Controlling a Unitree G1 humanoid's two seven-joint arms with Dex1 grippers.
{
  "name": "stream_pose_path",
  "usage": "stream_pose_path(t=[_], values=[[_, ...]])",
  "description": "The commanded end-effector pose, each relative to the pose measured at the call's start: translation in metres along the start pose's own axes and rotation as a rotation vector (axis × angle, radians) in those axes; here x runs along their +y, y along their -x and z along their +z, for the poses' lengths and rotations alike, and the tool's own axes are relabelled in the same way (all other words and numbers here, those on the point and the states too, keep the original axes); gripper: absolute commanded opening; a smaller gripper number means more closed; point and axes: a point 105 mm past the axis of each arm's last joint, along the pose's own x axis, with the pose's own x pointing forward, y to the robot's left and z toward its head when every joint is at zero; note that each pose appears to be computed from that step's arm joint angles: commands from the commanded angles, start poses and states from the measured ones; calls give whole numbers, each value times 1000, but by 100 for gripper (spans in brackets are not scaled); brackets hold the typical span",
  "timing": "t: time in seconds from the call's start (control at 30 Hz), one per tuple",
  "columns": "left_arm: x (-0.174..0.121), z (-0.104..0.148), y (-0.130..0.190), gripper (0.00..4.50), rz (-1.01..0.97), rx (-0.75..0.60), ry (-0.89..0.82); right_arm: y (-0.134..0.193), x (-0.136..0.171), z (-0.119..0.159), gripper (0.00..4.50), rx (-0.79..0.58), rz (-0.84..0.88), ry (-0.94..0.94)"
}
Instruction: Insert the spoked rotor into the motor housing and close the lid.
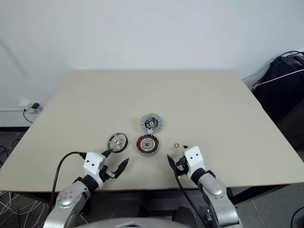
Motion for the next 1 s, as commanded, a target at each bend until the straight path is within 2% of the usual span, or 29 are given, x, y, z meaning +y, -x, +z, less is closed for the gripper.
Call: stream_pose_path(t=[0.03, 0.4, 0.53, 1.0], values=[[3, 9, -3, 446, 17, -40, -21, 0, -3, 12, 450, -51, -12, 10], [0, 9, -3, 446, 16, -40, -10, -3, 0, 13, 450, -53, -10, 0], [0, 9, -3, 446, 14, -42, -8, -8, -6, 13, 450, -52, -67, -30], [-3, 9, -6, 446, 4, -44, -6, -62, -20, 6, 450, 67, -126, -50]])
